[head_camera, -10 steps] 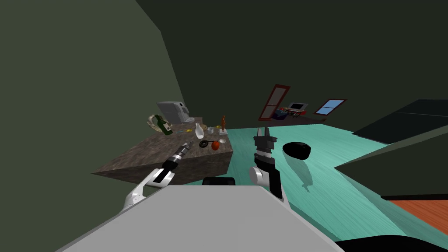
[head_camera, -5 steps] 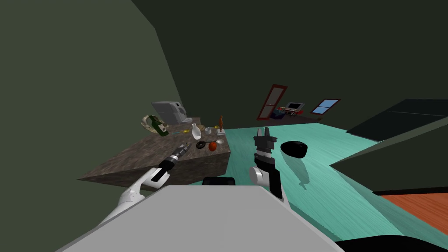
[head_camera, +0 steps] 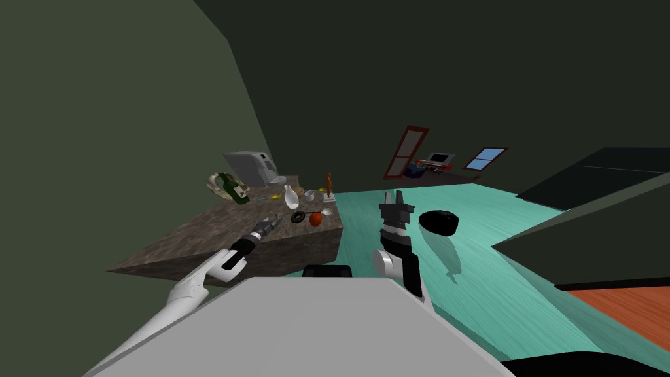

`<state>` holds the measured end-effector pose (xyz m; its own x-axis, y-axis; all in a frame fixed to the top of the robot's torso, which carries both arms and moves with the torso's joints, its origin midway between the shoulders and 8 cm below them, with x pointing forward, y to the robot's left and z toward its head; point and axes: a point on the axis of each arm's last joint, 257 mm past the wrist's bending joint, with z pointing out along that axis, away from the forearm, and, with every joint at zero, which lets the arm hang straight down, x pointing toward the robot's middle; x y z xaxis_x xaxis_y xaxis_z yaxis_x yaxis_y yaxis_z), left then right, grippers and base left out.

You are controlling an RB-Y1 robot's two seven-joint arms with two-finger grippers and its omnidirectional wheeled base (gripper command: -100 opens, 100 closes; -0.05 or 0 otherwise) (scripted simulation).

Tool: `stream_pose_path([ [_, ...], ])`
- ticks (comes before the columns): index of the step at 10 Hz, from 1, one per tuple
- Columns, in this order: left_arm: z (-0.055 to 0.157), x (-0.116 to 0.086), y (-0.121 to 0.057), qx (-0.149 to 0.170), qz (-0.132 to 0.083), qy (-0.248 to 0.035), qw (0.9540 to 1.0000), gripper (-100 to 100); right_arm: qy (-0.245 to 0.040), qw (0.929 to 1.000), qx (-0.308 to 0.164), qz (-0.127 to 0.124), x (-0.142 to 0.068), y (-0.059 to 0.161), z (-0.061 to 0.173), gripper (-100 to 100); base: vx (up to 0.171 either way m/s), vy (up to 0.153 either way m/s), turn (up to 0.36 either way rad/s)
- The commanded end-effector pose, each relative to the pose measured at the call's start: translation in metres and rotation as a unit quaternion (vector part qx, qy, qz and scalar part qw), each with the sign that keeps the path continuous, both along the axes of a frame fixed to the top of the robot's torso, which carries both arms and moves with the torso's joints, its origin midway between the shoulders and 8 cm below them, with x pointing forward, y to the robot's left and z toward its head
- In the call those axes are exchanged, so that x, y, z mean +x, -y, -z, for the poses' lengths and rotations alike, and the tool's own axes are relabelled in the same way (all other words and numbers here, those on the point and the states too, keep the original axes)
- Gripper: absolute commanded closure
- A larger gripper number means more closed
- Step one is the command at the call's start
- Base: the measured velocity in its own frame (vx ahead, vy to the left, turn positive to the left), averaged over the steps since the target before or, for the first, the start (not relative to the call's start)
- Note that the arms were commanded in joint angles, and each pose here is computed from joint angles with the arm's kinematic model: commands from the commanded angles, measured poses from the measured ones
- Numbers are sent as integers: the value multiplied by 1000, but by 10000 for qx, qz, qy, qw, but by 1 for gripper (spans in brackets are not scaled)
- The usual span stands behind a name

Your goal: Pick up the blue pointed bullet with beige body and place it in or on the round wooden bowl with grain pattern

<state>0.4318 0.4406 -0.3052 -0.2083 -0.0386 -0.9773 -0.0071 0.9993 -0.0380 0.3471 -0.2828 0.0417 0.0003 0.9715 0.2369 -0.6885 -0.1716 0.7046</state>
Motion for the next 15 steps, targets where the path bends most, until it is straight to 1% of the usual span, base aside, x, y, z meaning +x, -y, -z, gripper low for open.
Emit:
stream_pose_path([
  [1,0,0,0,0,0,0,10000,-100,0,10000,0,0,0,0,0,0,2,-9,4],
  [2,1,0,-1,27,-7,-13,10000,0,0,10000,0,0,0,0,0,0,0,0,0],
  [3,-7,14,-4,40,55,98,9999,-100,0,10000,0,0,0,0,0,0,-58,-15,-103],
  [5,7,10,-15,40,-53,-44,10000,-100,0,10000,0,0,0,0,0,0,-48,-16,-38],
  [6,-6,26,-14,56,41,122,9999,-100,0,10000,0,0,0,0,0,0,-56,-13,-128],
  [7,-2,27,-19,55,-7,77,10000,-100,1,10000,0,-1,0,0,0,0,-61,-12,-66],
  [8,10,21,-27,54,-95,-49,9999,-100,0,10000,0,0,0,0,0,0,-27,-10,13],
  [9,-4,37,-27,70,-9,118,9999,-100,0,10000,0,0,0,0,0,0,-56,-17,-90],
  [11,15,30,-42,64,-170,-81,9998,-100,0,10000,0,0,0,0,0,0,-42,-19,-41],
  [12,-3,48,-41,80,-74,123,9999,-100,0,10000,0,0,0,0,0,0,-44,-17,-98],
  [14,7,45,-49,74,-169,13,9998,-100,0,10000,0,0,0,0,0,0,-46,-14,-34],
  [15,18,39,-57,70,-250,-99,9996,-100,0,10000,0,0,0,0,0,0,-6,-3,10],
])
